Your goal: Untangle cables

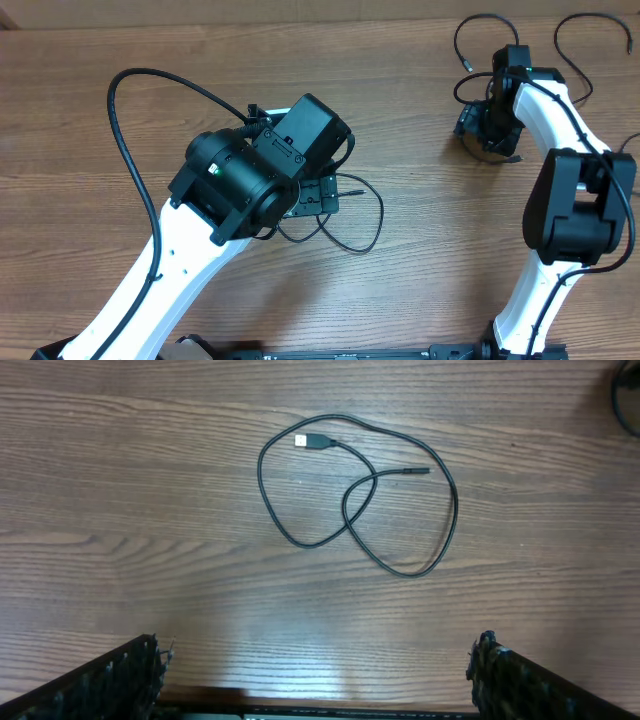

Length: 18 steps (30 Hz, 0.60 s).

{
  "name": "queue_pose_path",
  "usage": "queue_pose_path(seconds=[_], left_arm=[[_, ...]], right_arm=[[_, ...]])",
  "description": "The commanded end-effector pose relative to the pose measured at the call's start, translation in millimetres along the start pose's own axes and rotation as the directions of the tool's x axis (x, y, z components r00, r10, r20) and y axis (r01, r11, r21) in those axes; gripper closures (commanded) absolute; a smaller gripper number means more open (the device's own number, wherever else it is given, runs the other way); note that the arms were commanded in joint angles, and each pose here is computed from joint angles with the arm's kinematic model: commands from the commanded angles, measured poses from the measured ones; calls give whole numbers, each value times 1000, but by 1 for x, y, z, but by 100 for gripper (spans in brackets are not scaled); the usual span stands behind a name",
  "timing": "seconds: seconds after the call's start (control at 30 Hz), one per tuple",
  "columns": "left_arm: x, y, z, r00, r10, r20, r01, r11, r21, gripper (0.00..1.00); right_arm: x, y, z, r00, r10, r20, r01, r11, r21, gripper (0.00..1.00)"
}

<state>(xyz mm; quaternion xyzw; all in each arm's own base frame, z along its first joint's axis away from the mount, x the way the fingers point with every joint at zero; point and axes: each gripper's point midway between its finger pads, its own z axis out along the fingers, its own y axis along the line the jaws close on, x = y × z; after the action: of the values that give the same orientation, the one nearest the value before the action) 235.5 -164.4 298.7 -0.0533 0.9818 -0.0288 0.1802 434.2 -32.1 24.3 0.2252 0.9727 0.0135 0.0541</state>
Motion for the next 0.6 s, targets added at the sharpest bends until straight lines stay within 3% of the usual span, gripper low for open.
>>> queue_pose_path(seconds=[0.0,0.13,0.27,0.4,0.57], left_arm=[[-2,0,3,1000,2,0,-2,1000,-8,0],[-3,-1,3,1000,1,3,-1,1000,-5,0],[-2,0,3,1000,2,-2,-2,1000,-9,0],[-1,1,3,1000,4,-5,-4,1000,-12,1],[-1,0,3,1000,3,-3,-3,1000,-11,0]], right_arm=[[9,11,9,992,-122,-17,122,992,20,24],[9,19,9,985,-172,10,171,983,74,19],[3,14,8,990,-134,49,126,982,139,20],[1,15,8,987,-147,57,138,981,137,43],[2,14,9,987,-151,52,142,980,137,42]])
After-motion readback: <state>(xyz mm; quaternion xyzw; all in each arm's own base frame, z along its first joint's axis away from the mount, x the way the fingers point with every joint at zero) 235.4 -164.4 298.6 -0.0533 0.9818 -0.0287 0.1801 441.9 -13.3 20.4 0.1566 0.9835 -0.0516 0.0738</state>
